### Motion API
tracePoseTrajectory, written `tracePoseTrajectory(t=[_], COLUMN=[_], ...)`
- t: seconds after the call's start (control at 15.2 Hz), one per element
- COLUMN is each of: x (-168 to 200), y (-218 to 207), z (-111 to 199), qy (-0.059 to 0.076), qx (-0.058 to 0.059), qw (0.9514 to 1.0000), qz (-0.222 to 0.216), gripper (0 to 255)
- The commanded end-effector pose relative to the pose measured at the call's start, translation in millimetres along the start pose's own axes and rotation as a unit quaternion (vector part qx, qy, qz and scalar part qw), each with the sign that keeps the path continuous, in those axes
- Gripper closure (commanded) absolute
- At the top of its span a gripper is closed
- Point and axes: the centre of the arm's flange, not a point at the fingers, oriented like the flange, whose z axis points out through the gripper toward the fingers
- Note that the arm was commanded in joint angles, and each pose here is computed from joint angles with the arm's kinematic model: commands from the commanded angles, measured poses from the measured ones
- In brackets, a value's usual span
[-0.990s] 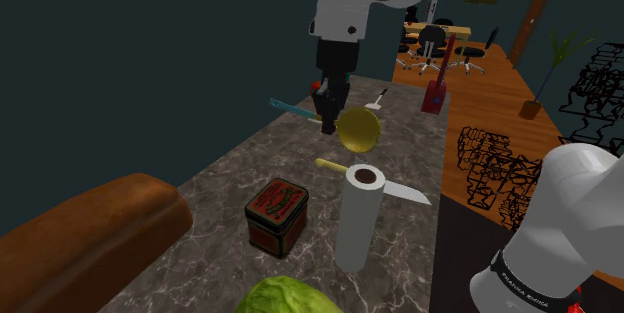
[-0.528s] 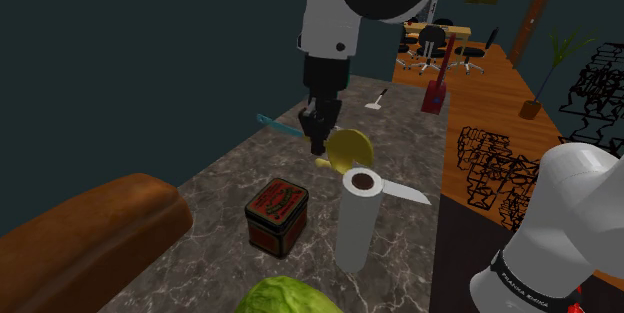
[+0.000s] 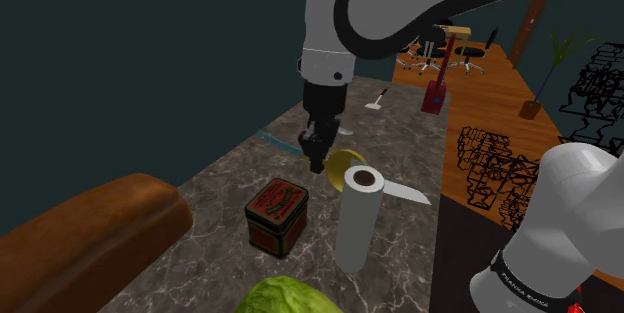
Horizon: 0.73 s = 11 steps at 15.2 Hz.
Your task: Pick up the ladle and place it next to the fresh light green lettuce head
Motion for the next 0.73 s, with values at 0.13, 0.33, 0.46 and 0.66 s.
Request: tracePoseTrajectory(t=[0.13, 0.33, 0.46, 0.66], x=[0.9, 1.3, 1.6, 2.0], y=[3.8, 6.4, 8.1, 10.6], z=[20.6, 36.2, 46.6, 62.2], qy=[0.0, 0.0, 0.0, 0.0], qx=[0.0, 0.0, 0.0, 0.0], qw=[1.0, 1.0, 1.0, 1.0], qz=[0.0, 0.0, 0.0, 0.0], gripper=[255, 255, 255, 255])
